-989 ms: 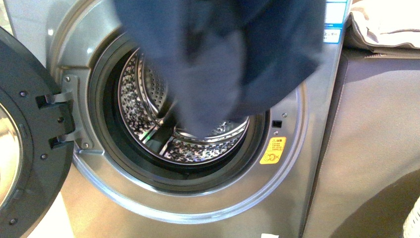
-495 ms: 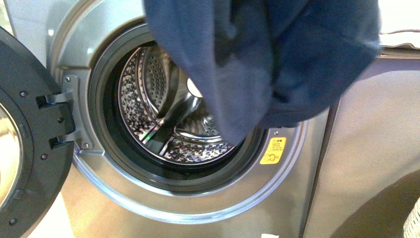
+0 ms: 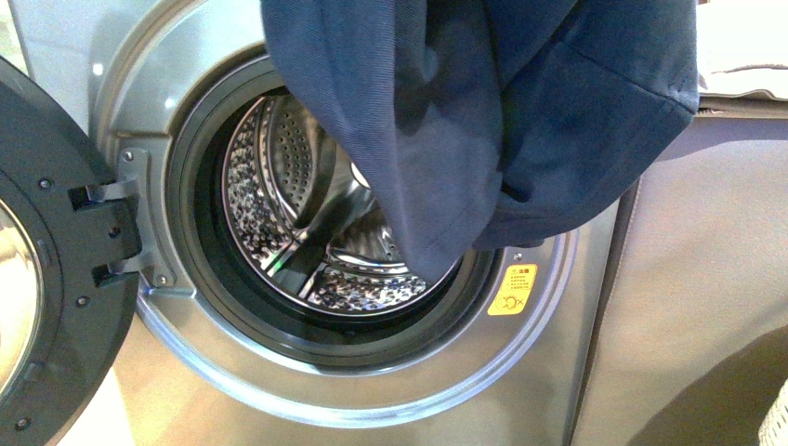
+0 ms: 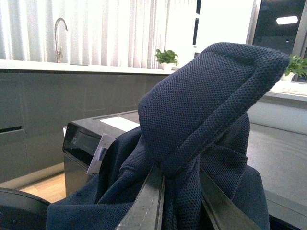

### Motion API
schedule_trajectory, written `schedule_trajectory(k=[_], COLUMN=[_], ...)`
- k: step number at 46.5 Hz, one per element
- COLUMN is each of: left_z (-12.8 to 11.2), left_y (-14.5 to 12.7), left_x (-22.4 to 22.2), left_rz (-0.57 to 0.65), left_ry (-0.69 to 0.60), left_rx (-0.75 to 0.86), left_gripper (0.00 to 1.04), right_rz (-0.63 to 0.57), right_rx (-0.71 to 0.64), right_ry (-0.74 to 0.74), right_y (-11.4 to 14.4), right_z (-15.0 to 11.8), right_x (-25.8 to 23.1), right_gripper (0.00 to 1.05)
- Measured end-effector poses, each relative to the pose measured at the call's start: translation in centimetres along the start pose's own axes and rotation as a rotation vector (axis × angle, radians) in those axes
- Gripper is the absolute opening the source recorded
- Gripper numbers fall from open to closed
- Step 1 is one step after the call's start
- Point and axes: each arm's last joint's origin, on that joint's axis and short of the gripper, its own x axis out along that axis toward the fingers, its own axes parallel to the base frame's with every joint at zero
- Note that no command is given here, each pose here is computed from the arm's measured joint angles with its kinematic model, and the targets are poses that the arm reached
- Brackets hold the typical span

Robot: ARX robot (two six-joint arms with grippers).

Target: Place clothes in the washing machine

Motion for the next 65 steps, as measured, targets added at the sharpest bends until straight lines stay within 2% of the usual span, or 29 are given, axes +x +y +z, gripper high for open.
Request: schedule_trajectory(k=[6,14,19,22,25,29,32,42,54,65], left_z=[1.0,2.7,5.4,8.0,10.5,12.6,14.8,18.1,20.2,23.0], left_y=[0.7,2.5,3.1,3.1,2.4,1.4,0.0,-3.1,-6.3,-9.3], left_x=[0.2,0.7,1.5,2.3,3.0,3.6,4.3,7.5,10.8,15.5], left_rz=[-0.209,-0.262,-0.261,-0.28,-0.321,-0.38,-0.47,-0.664,-0.711,-0.687], left_ry=[-0.077,-0.119,-0.172,-0.215,-0.253,-0.286,-0.323,-0.3,-0.303,-0.311], left_rx=[-0.121,-0.148,-0.118,-0.093,-0.073,-0.044,-0.014,0.009,0.0,0.01], left_gripper=[0.98,0.98,0.98,0.98,0.98,0.98,0.98,0.98,0.98,0.98], right_rz=[0.0,0.0,0.001,0.0,0.001,0.0,0.001,0.0,0.001,0.001], right_rx=[0.0,0.0,0.0,0.0,0.0,0.0,0.0,0.0,0.0,0.0], right_ry=[0.0,0.0,0.0,0.0,0.0,0.0,0.0,0.0,0.0,0.0], right_y=[0.0,0.0,0.0,0.0,0.0,0.0,0.0,0.0,0.0,0.0], right_z=[0.0,0.0,0.0,0.0,0.0,0.0,0.0,0.0,0.0,0.0], right_x=[0.0,0.0,0.0,0.0,0.0,0.0,0.0,0.0,0.0,0.0], right_gripper=[0.09,0.09,0.09,0.09,0.09,0.09,0.09,0.09,0.09,0.09])
